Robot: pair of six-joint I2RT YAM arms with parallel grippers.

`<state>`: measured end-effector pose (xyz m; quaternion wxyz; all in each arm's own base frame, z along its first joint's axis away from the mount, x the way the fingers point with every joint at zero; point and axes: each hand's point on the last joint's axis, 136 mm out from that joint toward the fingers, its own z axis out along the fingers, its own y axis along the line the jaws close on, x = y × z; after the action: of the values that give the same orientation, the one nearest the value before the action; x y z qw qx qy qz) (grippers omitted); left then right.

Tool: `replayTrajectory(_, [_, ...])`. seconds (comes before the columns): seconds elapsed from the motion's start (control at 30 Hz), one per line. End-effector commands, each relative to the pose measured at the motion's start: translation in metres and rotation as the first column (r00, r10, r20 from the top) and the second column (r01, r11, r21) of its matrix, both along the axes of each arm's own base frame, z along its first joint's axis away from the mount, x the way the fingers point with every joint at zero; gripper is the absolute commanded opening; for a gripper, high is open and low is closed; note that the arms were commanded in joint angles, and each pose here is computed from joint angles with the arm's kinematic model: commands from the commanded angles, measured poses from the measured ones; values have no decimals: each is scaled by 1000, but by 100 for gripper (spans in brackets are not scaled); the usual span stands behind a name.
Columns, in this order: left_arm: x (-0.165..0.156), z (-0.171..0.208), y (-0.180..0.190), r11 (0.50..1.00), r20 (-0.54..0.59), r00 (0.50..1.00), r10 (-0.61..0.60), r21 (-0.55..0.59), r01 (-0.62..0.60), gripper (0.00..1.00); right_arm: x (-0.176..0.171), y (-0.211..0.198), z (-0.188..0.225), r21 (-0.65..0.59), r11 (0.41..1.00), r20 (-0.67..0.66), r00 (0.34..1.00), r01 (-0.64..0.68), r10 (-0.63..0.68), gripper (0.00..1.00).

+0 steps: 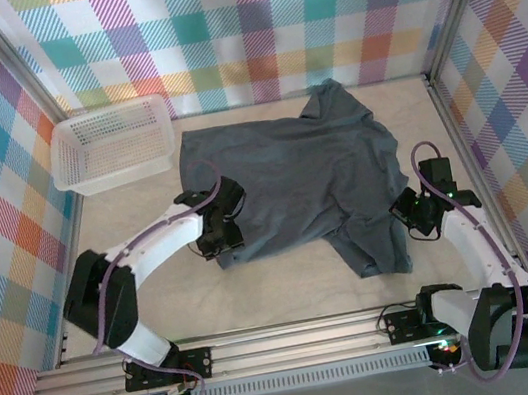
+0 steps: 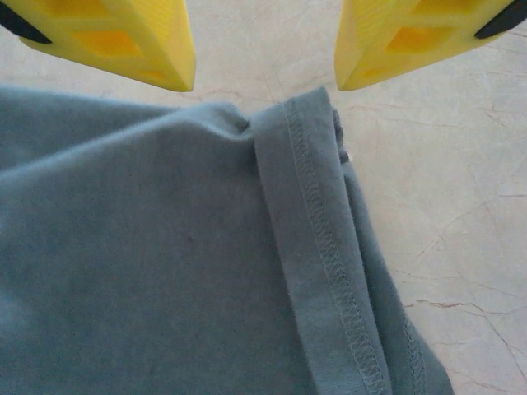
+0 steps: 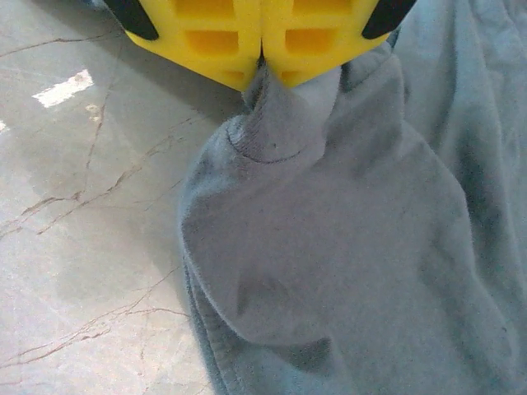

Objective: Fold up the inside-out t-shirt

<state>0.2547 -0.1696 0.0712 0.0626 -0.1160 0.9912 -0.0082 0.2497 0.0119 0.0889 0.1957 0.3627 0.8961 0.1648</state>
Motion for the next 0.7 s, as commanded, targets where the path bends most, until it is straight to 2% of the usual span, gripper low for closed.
replayTrajectory(0.0, [-5, -10, 6, 996, -68, 997, 41, 79, -36, 44, 4, 6, 3, 35, 999, 33, 999, 5, -6, 0])
replayTrajectory(0.2, [-4, -39, 7, 992, -135, 990, 29, 128, -11, 42, 8, 4, 10, 14, 1000, 57, 998, -13, 12, 0])
replayTrajectory(0.27, [-3, -44, 10, 991, -126, 992, 32, 131, -15, 34, 10, 5, 14, 13, 1000, 63, 998, -17, 17, 0])
replayTrajectory(0.33, [-1, -42, 14, 990, -105, 994, 36, 140, -21, 21, 12, 4, 20, 12, 1000, 72, 997, -17, 16, 0])
replayTrajectory(0.4, [2, -35, 20, 988, -76, 997, 32, 154, -20, 8, 14, 2, 25, -5, 1000, 78, 997, -18, 18, 0])
replayTrajectory(0.47, [7, -19, 29, 984, -28, 999, 33, 178, -28, 1, 14, -5, 30, -37, 999, 66, 998, 3, -1, 0])
replayTrajectory(0.67, [30, 42, 70, 985, 163, 984, 70, 142, -94, 0, 23, -42, 59, -198, 975, 91, 992, 105, -88, 0])
